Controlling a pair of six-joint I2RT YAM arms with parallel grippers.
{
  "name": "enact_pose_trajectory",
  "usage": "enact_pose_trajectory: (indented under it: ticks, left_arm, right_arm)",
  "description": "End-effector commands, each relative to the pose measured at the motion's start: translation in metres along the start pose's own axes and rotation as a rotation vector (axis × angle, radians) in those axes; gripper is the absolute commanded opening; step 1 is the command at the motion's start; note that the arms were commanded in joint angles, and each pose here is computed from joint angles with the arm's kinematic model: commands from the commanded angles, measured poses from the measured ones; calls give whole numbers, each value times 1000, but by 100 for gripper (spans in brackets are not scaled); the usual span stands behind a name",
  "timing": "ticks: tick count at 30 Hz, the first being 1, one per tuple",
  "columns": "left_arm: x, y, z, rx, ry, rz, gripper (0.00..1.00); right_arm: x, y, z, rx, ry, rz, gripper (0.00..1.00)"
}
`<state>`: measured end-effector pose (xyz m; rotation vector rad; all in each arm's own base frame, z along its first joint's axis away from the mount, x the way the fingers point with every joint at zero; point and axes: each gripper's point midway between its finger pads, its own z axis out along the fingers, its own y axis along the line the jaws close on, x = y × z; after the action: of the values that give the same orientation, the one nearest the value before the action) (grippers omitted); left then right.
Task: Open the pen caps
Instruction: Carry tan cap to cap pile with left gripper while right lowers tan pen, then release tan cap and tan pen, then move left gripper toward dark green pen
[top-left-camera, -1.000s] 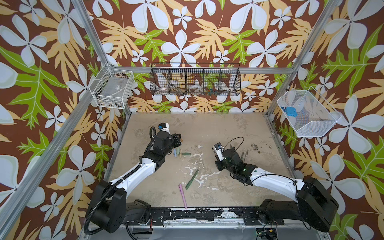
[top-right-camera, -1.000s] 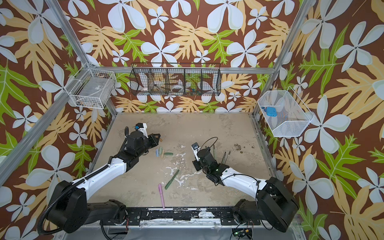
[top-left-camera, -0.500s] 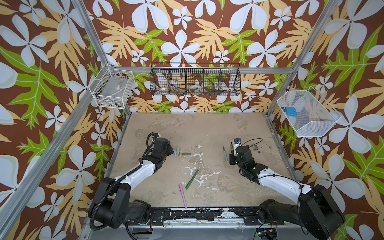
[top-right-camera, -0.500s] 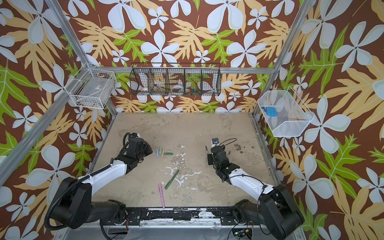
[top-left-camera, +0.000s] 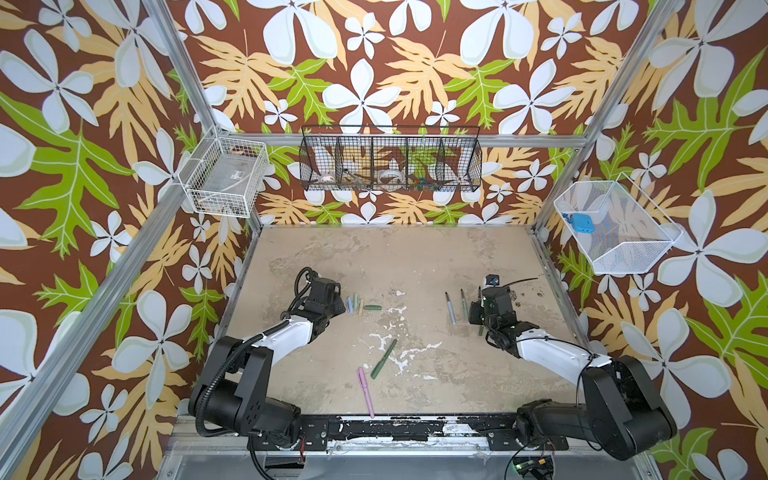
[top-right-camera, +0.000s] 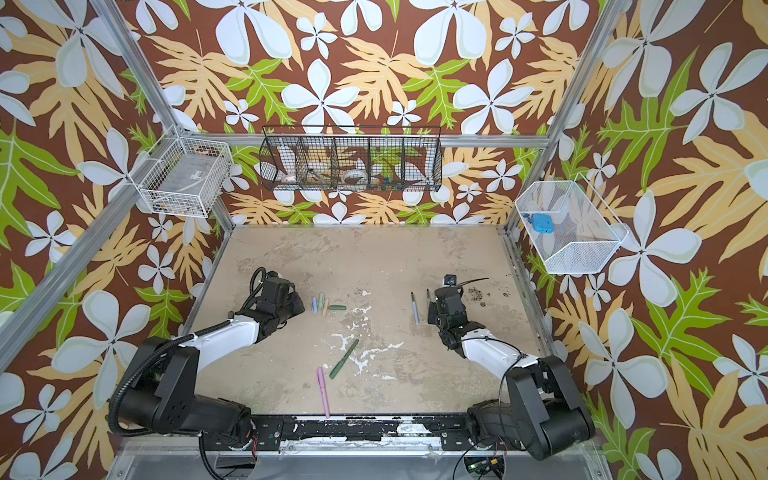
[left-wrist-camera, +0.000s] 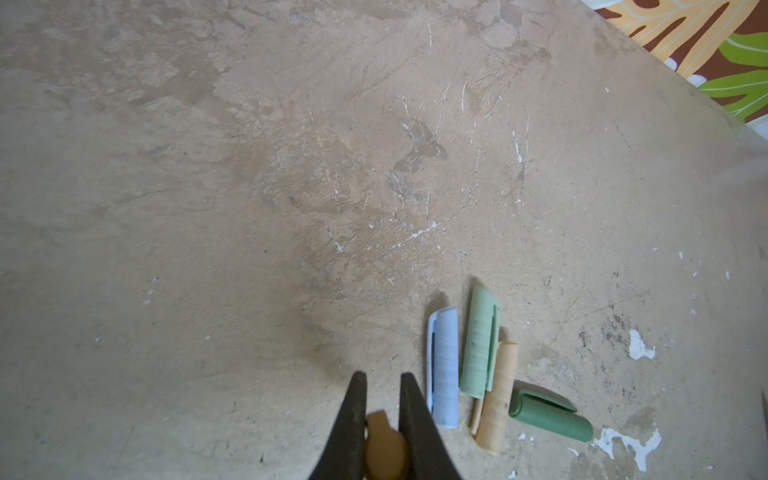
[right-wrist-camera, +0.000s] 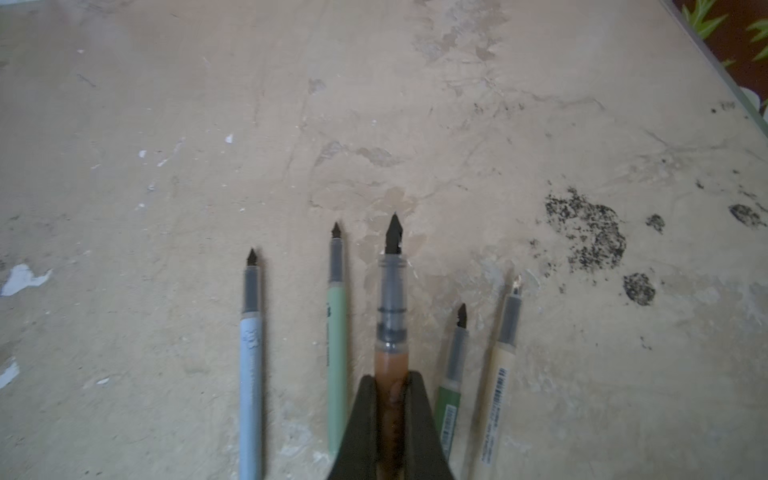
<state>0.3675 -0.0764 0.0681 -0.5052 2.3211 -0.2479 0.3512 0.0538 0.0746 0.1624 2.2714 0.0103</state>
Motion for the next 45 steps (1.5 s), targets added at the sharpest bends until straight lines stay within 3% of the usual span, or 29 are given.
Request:
enact_pose_trajectory:
  ticks: [1,20,25,29,36,41,45]
  left_arm:
    - [6,1,2,-5,39,24,0]
    - [26,8,20,-36,119,52,6]
    - [26,8,21,-38,122,54,13]
    - [26,7,20,-31,124,58,14]
    - [27,6,21,-28,132,65,31]
    - [27,5,21,-24,135,67,37]
    - [24,1,17,-1,123,64,41]
  right_arm:
    - [1,9,6,-66,26,50,0]
    - [20,7,34,-53,146,94,0]
    - [24,7,39,-54,169,96,1]
    - [26,7,40,-56,173,96,6]
    - [24,7,39,-65,169,100,18]
    - [14,12,31,-103,128,99,27]
    - [2,13,20,-122,71,103,27]
